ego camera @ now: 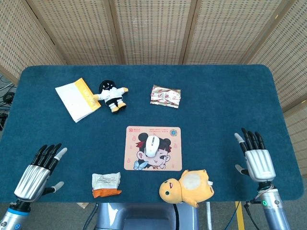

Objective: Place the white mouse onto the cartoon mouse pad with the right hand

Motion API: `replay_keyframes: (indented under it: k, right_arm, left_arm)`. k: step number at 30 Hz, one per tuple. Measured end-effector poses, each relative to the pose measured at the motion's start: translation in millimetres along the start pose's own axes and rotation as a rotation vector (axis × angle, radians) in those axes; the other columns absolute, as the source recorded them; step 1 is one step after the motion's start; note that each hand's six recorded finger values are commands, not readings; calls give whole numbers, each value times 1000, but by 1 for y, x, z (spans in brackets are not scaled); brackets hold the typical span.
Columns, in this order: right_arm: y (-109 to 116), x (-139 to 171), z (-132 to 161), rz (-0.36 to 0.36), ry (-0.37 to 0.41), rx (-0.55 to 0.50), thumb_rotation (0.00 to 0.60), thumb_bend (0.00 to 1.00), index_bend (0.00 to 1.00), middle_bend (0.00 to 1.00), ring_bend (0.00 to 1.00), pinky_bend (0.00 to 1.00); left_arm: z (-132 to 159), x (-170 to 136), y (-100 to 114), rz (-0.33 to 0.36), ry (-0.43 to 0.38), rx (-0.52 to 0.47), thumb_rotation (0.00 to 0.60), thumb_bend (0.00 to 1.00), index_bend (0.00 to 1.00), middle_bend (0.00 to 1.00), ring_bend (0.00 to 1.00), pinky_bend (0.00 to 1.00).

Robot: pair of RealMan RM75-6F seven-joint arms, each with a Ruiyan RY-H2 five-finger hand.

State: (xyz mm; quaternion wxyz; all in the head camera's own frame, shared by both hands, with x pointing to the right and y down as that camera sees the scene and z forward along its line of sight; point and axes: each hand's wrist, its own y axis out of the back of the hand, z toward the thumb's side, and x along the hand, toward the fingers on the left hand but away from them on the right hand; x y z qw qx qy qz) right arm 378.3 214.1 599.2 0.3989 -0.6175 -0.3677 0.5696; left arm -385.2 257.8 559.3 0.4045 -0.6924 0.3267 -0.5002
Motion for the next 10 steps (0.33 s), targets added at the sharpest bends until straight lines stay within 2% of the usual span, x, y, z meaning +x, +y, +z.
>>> replay_keyframes:
  k: [4,10]
  right_arm:
    - [0,17,-16,17,-57,-10,600,0,0,0,0,0]
    - [1,27,-24,3,-73,-5,600,0,0,0,0,0]
  left_arm:
    - [-3,1,0,5,15,5,600,45,0,0,0,0]
    - [-7,3,2,15,34,10,600,46,0,0,0,0]
